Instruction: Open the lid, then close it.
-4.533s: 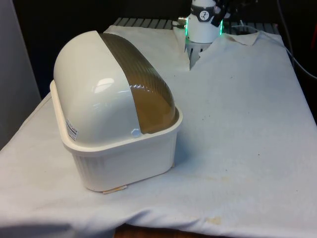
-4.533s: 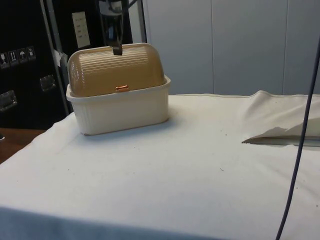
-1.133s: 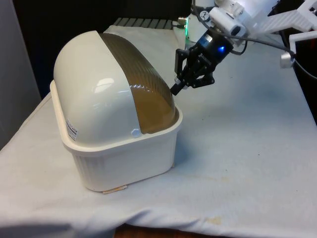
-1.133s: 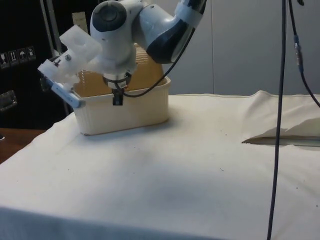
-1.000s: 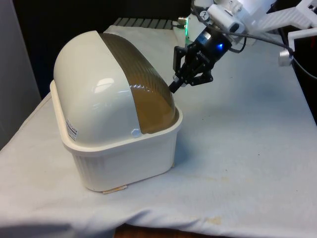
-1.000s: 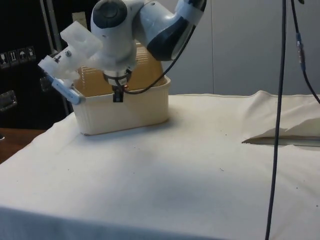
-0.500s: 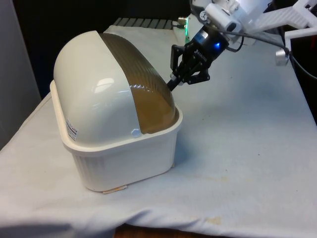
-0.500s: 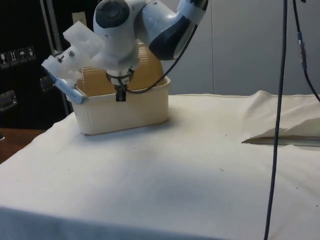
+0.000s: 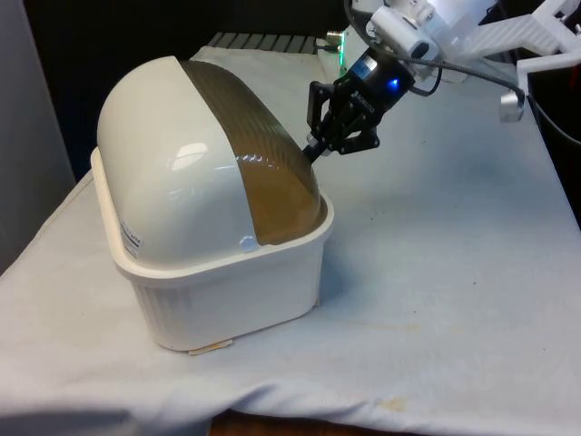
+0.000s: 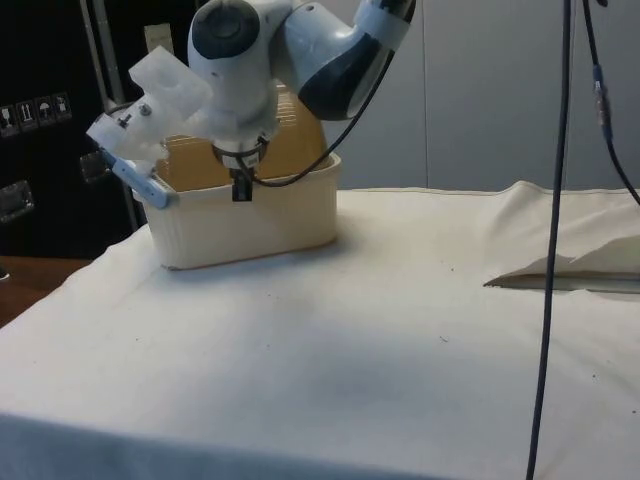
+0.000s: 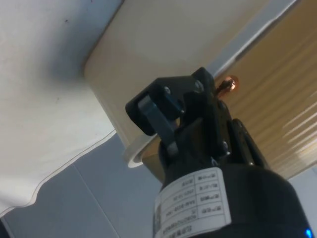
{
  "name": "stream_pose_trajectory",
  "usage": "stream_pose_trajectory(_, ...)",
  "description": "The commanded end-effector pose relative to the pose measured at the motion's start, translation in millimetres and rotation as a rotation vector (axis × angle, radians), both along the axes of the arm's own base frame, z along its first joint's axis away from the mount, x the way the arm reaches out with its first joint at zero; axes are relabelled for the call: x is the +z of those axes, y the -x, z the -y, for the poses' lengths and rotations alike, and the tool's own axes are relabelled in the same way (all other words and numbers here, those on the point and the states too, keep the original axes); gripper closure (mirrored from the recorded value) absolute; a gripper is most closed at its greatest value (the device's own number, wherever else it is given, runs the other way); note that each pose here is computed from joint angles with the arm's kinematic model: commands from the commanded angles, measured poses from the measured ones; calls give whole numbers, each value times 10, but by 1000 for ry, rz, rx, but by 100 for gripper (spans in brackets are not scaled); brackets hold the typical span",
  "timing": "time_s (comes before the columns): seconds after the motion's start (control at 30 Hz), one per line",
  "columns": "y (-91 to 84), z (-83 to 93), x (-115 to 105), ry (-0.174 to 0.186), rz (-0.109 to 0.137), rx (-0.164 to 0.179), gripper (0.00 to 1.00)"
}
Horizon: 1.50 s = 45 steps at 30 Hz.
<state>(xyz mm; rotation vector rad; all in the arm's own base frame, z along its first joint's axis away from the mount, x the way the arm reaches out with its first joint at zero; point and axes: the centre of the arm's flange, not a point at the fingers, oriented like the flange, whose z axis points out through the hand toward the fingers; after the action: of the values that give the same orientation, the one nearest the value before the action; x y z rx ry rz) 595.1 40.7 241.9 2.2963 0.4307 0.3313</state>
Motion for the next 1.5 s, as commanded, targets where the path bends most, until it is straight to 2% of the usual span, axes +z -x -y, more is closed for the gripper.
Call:
stream_pose_trajectory(0.0,13,4,42,2,6,11,100)
stream_pose_trajectory(0.47,2,17,91,18,16,14,100)
stream_pose_trajectory(0.5,3,15,76,15,11,8,100)
stream_pose_trajectory(0.53,1,24,91,20,17,13,100)
stream_pose_trajectory(0.77,1,18,118,49,22,14,100)
stream_pose_trajectory(0.8,2,11,91,38,16,10,100)
stream_pose_trajectory(0.83,5,13,120,54,22,15,100)
stream_pose_trajectory(1.0,12,16,158,90,24,12,100)
stream_pose_trajectory(1.07,17,8,172,100,25,12,100)
stream_pose_trajectory(1.1,12,5,152,91,19,7,100)
stream_pose_trajectory(1.13,17,10,190,110,27,11,100)
stream_pose_trajectory(1.37,20,37,263,144,35,6,100)
stream_pose_trajectory(1.43,10,19,251,138,30,3,100)
stream_pose_trajectory(1.47,13,50,304,151,40,4,100)
